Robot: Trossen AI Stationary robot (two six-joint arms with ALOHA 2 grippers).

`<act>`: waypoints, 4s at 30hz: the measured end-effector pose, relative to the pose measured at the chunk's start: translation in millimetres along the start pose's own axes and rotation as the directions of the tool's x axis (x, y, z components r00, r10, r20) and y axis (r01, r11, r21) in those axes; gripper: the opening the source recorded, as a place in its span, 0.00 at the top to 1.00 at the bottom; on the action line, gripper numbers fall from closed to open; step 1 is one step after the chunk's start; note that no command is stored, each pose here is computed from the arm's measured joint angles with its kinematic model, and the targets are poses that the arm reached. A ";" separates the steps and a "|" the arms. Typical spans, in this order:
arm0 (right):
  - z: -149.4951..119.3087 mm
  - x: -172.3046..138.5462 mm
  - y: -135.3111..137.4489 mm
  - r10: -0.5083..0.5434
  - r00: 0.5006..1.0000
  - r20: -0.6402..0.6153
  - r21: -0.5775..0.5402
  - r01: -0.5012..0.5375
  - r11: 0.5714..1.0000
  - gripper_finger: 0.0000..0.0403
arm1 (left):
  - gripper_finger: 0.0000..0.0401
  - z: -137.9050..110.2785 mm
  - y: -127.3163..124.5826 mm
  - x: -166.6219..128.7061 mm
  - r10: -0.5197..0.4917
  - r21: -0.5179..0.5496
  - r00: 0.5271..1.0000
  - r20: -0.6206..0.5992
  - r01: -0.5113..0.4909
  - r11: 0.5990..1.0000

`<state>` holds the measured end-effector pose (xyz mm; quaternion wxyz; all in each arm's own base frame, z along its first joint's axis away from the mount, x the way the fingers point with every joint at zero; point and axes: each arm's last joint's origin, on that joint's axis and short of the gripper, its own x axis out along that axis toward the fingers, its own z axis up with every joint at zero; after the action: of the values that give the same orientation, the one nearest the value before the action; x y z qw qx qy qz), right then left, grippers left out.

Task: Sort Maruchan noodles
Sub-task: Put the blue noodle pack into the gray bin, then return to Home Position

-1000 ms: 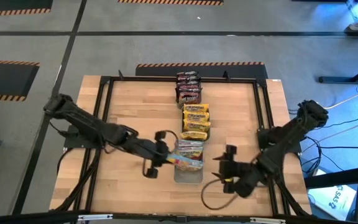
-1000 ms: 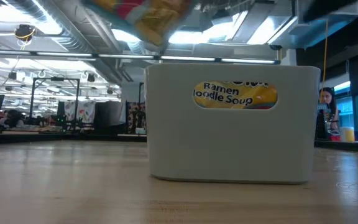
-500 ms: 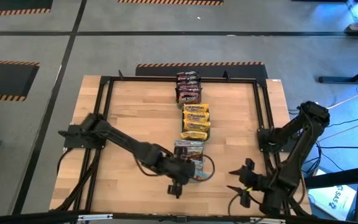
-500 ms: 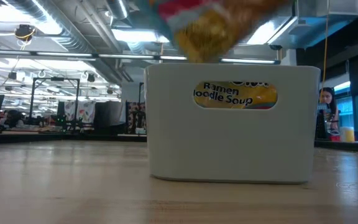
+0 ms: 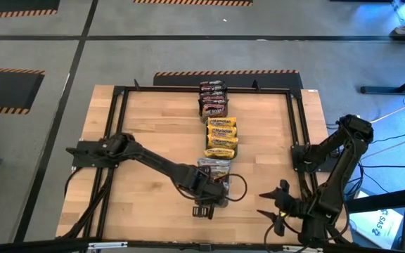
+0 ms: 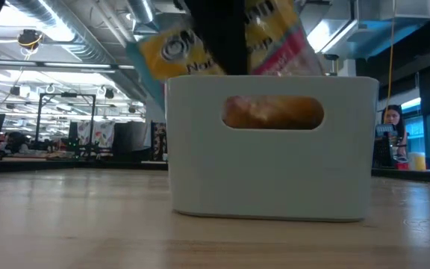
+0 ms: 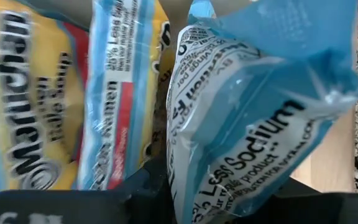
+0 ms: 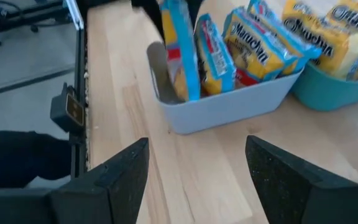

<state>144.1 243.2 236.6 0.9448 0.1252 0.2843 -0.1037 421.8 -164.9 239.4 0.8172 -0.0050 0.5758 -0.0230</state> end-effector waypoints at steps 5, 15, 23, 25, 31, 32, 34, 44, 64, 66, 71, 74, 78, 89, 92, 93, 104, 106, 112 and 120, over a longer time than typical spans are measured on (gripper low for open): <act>1.0 0.0 0.0 -0.010 0.999 0.040 -0.001 0.011 1.000 0.38 | 0.73 0.0 1.4 12.8 0.011 0.009 1.000 -0.024 -0.011 1.000; 1.3 0.6 -0.5 -0.026 0.997 0.075 -0.012 0.027 1.000 0.38 | 0.52 8.1 -2.7 24.7 -0.016 0.019 0.999 0.047 0.015 1.000; -1.7 3.2 1.5 -0.028 0.997 0.071 -0.016 0.029 0.999 0.38 | 0.47 8.3 1.1 -6.9 -0.042 0.018 0.997 0.072 0.041 0.999; -0.4 4.0 3.1 -0.020 0.997 0.081 0.012 0.019 1.000 0.38 | 0.47 6.2 -1.4 -28.7 -0.014 0.028 0.993 0.116 0.011 1.000; 11.1 20.9 1.0 -0.039 0.999 0.036 0.025 0.038 0.999 0.38 | 0.47 -17.5 -16.4 -81.9 0.070 0.139 0.957 0.280 -0.113 0.984; 14.5 26.6 -1.1 -0.055 0.998 0.025 0.011 0.054 0.998 0.39 | 0.48 -25.1 -17.3 -85.2 0.061 0.151 0.952 0.301 -0.111 0.982; 20.7 38.3 -6.4 -0.084 0.996 -0.018 -0.037 0.083 0.996 0.40 | 0.48 -41.2 -17.3 -85.5 0.034 0.154 0.933 0.357 -0.095 0.984; 69.7 94.5 -51.9 -0.196 0.964 -0.179 -0.237 0.151 0.960 0.84 | 0.49 -148.3 38.6 -69.8 -0.070 0.097 0.798 0.598 0.015 0.995; 108.2 101.0 -206.2 0.188 0.980 0.068 -0.191 -0.172 0.966 0.97 | 0.49 -219.4 85.2 -39.5 0.041 0.088 0.813 0.581 -0.113 0.990; 103.9 90.1 -213.1 0.224 0.963 0.151 -0.189 -0.194 0.962 0.97 | 0.49 -221.3 90.5 -39.7 0.045 0.093 0.796 0.604 -0.126 0.988; 87.3 66.3 -222.7 0.272 0.906 0.324 -0.214 -0.210 0.954 0.97 | 0.49 -229.6 113.6 -40.8 0.019 0.077 0.702 0.712 -0.104 0.992; 79.0 54.9 -227.2 0.268 0.871 0.411 -0.217 -0.192 0.957 0.96 | 0.49 -238.5 129.7 -45.0 0.012 0.050 0.633 0.774 -0.080 0.996; 72.3 44.2 -231.9 0.237 0.840 0.487 -0.193 -0.161 0.968 0.96 | 0.49 -248.7 144.8 -52.7 0.038 0.014 0.574 0.818 -0.086 0.996; 67.6 39.2 -233.9 0.238 0.837 0.493 -0.068 -0.236 0.969 0.96 | 0.49 -262.2 154.1 -69.9 0.099 -0.049 0.524 0.846 -0.108 0.993; 63.8 40.1 -234.1 0.262 0.823 0.504 -0.109 -0.241 0.964 0.96 | 0.49 -270.8 158.3 -65.8 0.126 -0.076 0.504 0.854 -0.119 0.990; 60.8 40.3 -234.7 0.273 0.813 0.514 -0.120 -0.247 0.962 0.96 | 0.49 -274.6 159.3 -64.0 0.130 -0.081 0.494 0.860 -0.118 0.990; 30.4 36.5 -244.3 0.293 0.745 0.600 -0.167 -0.241 0.956 0.96 | 0.49 -308.2 161.0 -63.8 0.133 -0.108 0.325 0.936 -0.094 0.990; 27.3 34.4 -245.5 0.295 0.734 0.612 -0.169 -0.243 0.955 0.96 | 0.49 -313.4 161.0 -60.9 0.132 -0.109 0.301 0.944 -0.092 0.990; 16.9 30.3 -249.1 0.298 0.715 0.632 -0.170 -0.247 0.954 0.96 | 0.49 -325.6 160.8 -52.8 0.125 -0.112 0.262 0.957 -0.063 0.992; 2.9 27.3 -255.2 0.244 0.747 0.619 -0.128 -0.210 0.969 0.96 | 0.49 -330.8 160.5 -55.5 0.126 -0.116 0.238 0.963 -0.056 0.992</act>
<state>99.8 -2.7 178.2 0.9935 0.0932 -0.0628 -0.0168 96.8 3.8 174.6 0.9976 -0.0079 -0.0482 0.0488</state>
